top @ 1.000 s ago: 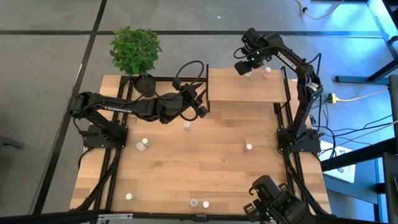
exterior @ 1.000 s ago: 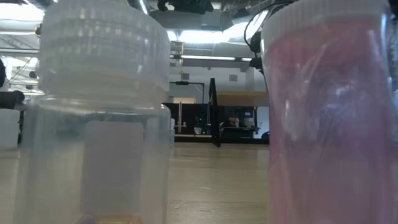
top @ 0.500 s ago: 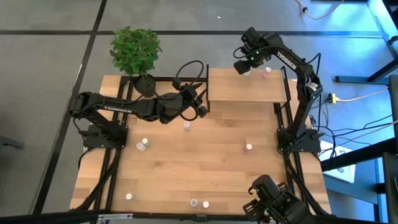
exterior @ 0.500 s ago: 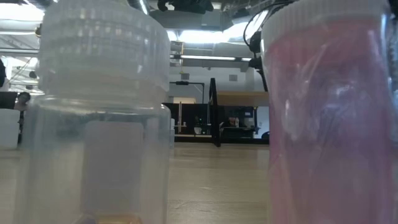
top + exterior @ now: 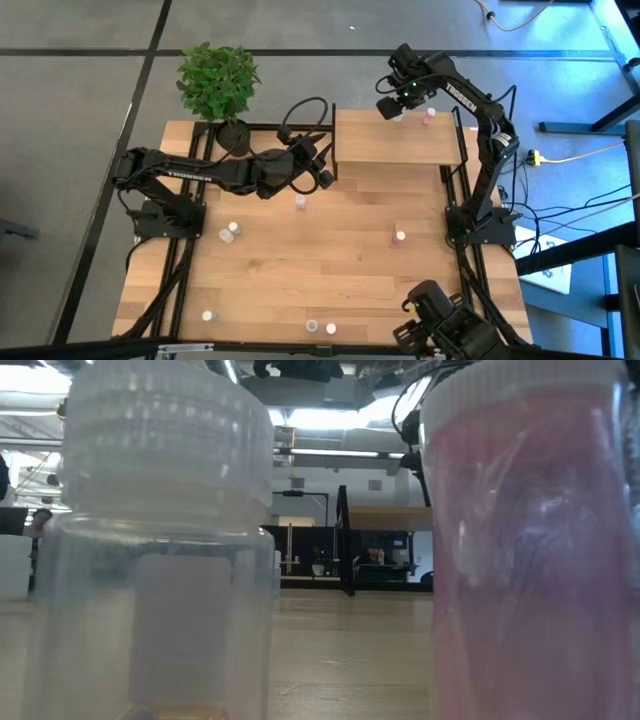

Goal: Pick and place medicine bottles onto shelf by color
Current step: Put the top right white pill bottle on the shelf, then put the middle green pill bottle on the shelf

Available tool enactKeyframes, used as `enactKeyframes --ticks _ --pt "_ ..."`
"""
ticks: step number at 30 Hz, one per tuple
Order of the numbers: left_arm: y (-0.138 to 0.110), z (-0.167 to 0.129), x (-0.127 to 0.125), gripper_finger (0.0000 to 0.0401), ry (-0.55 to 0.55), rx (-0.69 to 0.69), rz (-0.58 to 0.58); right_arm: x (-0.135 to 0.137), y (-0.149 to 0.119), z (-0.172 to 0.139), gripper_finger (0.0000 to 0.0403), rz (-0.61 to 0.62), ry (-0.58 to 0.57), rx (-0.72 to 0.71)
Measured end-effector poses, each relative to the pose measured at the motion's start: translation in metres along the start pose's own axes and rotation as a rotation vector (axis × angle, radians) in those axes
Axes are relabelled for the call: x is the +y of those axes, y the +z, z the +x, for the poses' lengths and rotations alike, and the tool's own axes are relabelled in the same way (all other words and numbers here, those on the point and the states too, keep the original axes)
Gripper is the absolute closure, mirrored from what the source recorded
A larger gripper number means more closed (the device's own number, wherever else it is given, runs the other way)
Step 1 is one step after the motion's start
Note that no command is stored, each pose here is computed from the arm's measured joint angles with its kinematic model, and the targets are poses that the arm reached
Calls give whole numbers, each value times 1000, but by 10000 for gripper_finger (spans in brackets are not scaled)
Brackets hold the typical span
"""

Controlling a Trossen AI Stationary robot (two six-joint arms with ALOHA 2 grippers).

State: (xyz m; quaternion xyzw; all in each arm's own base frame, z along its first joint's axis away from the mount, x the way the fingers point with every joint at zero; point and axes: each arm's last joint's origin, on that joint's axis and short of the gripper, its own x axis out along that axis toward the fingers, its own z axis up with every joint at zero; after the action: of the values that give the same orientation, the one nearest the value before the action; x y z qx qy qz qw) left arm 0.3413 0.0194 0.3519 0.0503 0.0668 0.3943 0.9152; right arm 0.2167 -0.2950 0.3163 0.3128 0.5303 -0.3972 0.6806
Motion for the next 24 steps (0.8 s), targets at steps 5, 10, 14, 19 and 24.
enactKeyframes --ticks 5,10,14,19,24 --pt "0 0 0 277 0 0 0 -3 -3 -10 174 10 0 -24" --pt "0 0 0 277 0 0 0 -5 -8 -28 174 14 -1 -92" --pt "0 0 0 277 0 0 0 -6 -13 -43 174 17 6 -141" --pt "0 0 0 277 -1 0 0 -7 -24 -68 174 18 23 -216" --pt "0 -5 -6 277 -58 -5 12 4 -41 -105 174 -46 170 -353"
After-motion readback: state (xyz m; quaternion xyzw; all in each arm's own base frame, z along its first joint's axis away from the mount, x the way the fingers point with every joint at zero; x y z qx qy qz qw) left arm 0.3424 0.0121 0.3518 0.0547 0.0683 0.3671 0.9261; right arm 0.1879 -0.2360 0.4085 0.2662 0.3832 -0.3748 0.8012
